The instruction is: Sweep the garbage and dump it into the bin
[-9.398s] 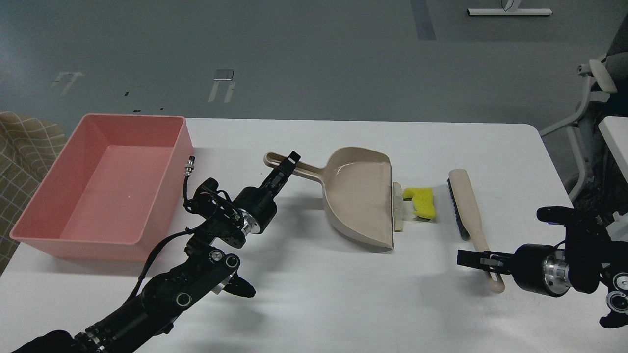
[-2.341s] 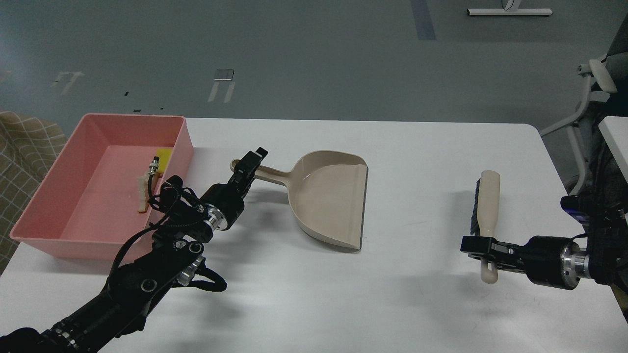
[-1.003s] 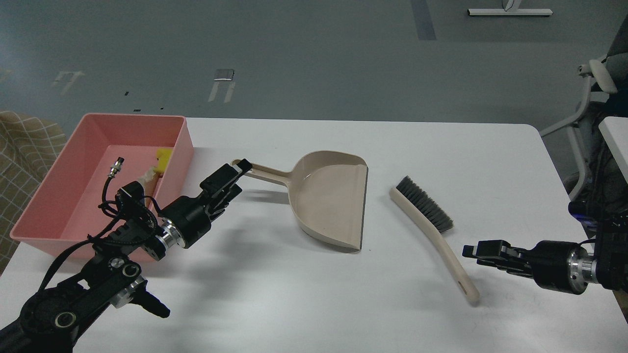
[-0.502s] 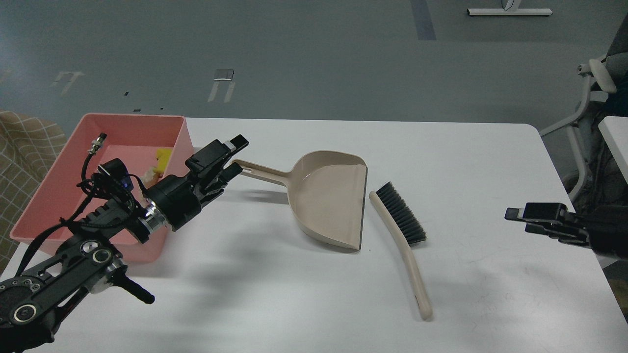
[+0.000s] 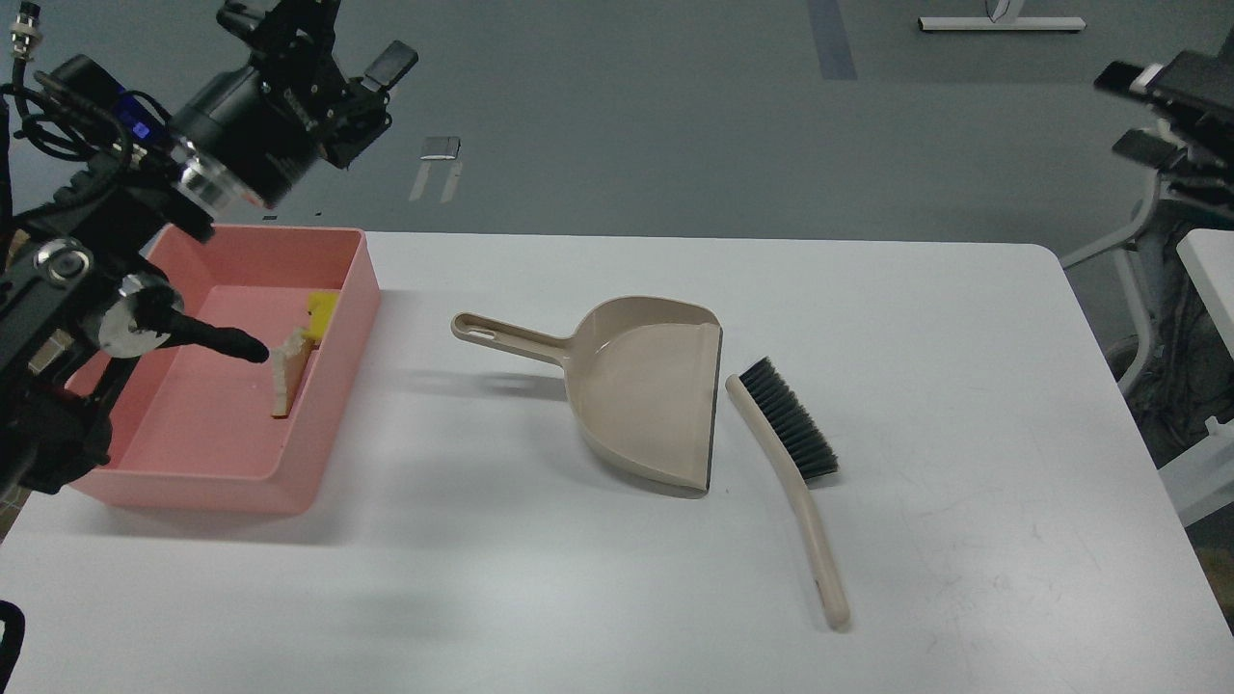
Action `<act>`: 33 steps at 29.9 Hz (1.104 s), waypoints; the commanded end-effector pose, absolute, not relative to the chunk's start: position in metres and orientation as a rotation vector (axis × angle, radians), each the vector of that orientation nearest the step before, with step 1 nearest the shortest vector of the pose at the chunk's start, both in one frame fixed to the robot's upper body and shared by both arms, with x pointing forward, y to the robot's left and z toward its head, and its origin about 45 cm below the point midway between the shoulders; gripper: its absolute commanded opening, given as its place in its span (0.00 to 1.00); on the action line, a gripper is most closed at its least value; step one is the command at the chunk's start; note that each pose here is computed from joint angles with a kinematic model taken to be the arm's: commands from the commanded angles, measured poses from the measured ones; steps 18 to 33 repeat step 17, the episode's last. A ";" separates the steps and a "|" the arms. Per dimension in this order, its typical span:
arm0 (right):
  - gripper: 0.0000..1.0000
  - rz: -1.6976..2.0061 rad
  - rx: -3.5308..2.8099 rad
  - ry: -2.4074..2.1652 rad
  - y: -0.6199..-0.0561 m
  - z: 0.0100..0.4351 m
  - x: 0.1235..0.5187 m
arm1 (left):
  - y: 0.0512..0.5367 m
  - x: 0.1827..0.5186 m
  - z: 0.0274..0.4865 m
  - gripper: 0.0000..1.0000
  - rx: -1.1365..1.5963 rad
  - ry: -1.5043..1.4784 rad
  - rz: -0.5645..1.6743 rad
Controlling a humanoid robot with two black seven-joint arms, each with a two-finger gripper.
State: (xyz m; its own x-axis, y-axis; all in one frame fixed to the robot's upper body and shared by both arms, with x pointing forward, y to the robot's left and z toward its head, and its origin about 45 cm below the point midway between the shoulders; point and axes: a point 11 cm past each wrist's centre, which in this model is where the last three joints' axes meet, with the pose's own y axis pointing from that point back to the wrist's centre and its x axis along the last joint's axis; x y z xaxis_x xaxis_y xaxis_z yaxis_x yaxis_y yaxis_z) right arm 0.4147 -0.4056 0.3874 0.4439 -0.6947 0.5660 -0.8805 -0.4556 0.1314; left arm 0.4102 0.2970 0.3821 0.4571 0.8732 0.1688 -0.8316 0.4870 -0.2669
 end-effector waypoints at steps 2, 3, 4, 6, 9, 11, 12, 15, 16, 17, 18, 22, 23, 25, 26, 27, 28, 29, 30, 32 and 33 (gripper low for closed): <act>0.96 0.570 2.373 -1.728 -0.427 0.410 0.456 | 0.294 0.454 0.389 0.98 -0.215 -0.237 1.071; 0.96 0.563 2.387 -1.762 -0.426 0.413 0.461 | 0.294 0.460 0.388 0.98 -0.220 -0.225 1.076; 0.96 0.554 2.396 -1.792 -0.424 0.416 0.467 | 0.293 0.464 0.386 0.98 -0.225 -0.212 1.079; 0.96 0.530 2.423 -1.869 -0.418 0.420 0.481 | 0.294 0.477 0.383 0.98 -0.231 -0.180 1.090; 0.96 0.505 2.488 -1.935 -0.392 0.414 0.499 | 0.282 0.493 0.374 0.98 -0.270 -0.106 1.076; 0.96 0.467 2.542 -1.957 -0.368 0.406 0.508 | 0.274 0.500 0.366 0.98 -0.332 -0.048 1.067; 0.96 0.449 2.562 -1.963 -0.361 0.404 0.510 | 0.272 0.502 0.363 0.98 -0.355 -0.026 1.069; 0.96 0.341 2.683 -1.975 -0.321 0.390 0.517 | 0.267 0.509 0.341 0.98 -0.445 0.108 1.096; 0.96 0.266 2.723 -1.992 -0.312 0.381 0.519 | 0.263 0.510 0.330 0.98 -0.459 0.153 1.096; 0.96 0.265 2.723 -1.993 -0.312 0.381 0.519 | 0.263 0.510 0.330 0.98 -0.459 0.154 1.096; 0.96 0.265 2.723 -1.993 -0.312 0.381 0.519 | 0.263 0.510 0.330 0.98 -0.459 0.154 1.096; 0.96 0.265 2.723 -1.993 -0.312 0.381 0.519 | 0.263 0.510 0.330 0.98 -0.459 0.154 1.096; 0.96 0.265 2.723 -1.993 -0.312 0.381 0.519 | 0.263 0.510 0.330 0.98 -0.459 0.154 1.096; 0.96 0.265 2.723 -1.993 -0.312 0.381 0.519 | 0.263 0.510 0.330 0.98 -0.459 0.154 1.096; 0.96 0.265 2.723 -1.993 -0.312 0.381 0.519 | 0.263 0.510 0.330 0.98 -0.459 0.154 1.096; 0.96 0.265 2.723 -1.993 -0.312 0.381 0.519 | 0.263 0.510 0.330 0.98 -0.459 0.154 1.096; 0.96 0.265 2.723 -1.993 -0.312 0.381 0.519 | 0.263 0.510 0.330 0.98 -0.459 0.154 1.096; 0.96 0.265 2.723 -1.993 -0.312 0.381 0.519 | 0.263 0.510 0.330 0.98 -0.459 0.154 1.096; 0.96 0.265 2.723 -1.993 -0.312 0.381 0.519 | 0.263 0.510 0.330 0.98 -0.459 0.154 1.096; 0.96 0.265 2.723 -1.993 -0.312 0.381 0.519 | 0.263 0.510 0.330 0.98 -0.459 0.154 1.096; 0.96 0.265 2.723 -1.993 -0.312 0.381 0.519 | 0.263 0.510 0.330 0.98 -0.459 0.154 1.096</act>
